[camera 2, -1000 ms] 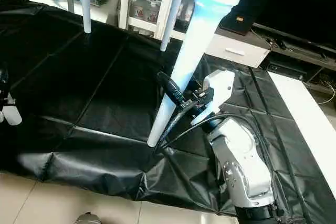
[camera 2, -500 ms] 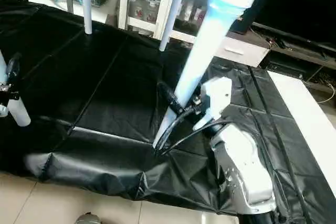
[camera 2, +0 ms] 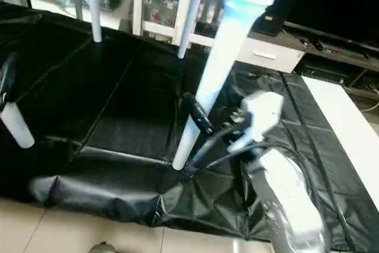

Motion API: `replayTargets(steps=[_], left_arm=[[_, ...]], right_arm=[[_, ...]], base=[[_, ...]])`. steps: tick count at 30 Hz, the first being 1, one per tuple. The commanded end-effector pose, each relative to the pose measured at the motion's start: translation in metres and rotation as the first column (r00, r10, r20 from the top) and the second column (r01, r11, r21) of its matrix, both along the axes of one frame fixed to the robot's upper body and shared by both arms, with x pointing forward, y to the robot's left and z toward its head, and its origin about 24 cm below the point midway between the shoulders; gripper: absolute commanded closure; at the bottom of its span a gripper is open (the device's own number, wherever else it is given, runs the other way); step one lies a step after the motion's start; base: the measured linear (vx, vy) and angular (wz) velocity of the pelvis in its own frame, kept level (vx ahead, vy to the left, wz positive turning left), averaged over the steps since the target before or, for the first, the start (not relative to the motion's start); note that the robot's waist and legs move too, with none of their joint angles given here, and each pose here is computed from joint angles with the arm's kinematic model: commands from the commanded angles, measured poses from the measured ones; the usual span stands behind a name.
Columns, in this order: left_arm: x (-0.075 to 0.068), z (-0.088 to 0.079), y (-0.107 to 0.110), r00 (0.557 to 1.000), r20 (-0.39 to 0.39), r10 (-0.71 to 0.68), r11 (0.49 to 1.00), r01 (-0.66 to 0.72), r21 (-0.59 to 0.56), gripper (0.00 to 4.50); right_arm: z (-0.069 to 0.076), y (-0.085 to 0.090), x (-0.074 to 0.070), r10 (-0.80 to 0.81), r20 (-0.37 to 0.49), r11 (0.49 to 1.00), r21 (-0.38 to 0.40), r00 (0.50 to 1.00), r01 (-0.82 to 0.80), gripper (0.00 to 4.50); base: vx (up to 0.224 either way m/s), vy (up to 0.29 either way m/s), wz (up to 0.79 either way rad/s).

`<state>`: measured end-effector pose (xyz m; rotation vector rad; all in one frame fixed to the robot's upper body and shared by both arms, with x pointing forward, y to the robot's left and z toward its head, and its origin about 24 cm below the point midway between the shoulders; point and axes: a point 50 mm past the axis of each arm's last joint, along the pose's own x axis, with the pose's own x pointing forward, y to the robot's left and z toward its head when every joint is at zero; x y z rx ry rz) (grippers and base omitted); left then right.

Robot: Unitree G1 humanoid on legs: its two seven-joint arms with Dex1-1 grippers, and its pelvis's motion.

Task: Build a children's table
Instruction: Flip table

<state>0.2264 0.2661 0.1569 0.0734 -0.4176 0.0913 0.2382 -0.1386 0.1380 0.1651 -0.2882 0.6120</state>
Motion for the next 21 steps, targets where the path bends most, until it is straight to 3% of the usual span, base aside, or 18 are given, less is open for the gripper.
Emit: replayTargets(steps=[1,4,6,14,19,21], left_arm=[[-0.002,0.001,-0.003,1.0,0.006,-0.004,1.0,0.004,-0.016,0.03],[-0.013,-0.01,-0.016,0.996,-0.062,-0.062,0.998,0.062,-0.004,0.03],[-0.016,-0.013,-0.021,0.995,-0.072,-0.074,0.997,0.074,0.001,0.03],[-0.012,-0.017,-0.03,0.989,-0.102,-0.105,0.994,0.106,0.004,0.03],[-0.002,-0.032,-0.041,0.966,-0.213,-0.148,0.986,0.16,0.042,0.03],[0.003,-0.046,-0.047,0.943,-0.291,-0.16,0.983,0.179,0.039,0.03]], right_arm=[[0.005,-0.006,-0.003,0.001,-0.005,0.999,0.032,1.0,-0.001,0.03],[-0.002,-0.005,-0.015,0.065,-0.077,0.995,0.081,0.995,-0.058,0.03],[-0.009,-0.003,-0.019,0.075,-0.102,0.995,0.068,0.992,-0.068,0.03],[-0.02,-0.002,-0.023,0.071,-0.162,0.996,0.063,0.984,-0.061,0.03],[-0.038,-0.017,-0.019,-0.078,-0.239,0.996,0.024,0.968,0.086,0.03],[-0.054,-0.026,-0.019,-0.186,-0.287,0.982,-0.029,0.94,0.185,0.03]], base=[[0.0,0.0,0.0],[0.0,0.0,0.0],[0.0,0.0,0.0],[-0.007,0.002,0.0],[-0.139,0.033,-0.05],[-0.131,0.073,-0.17]])
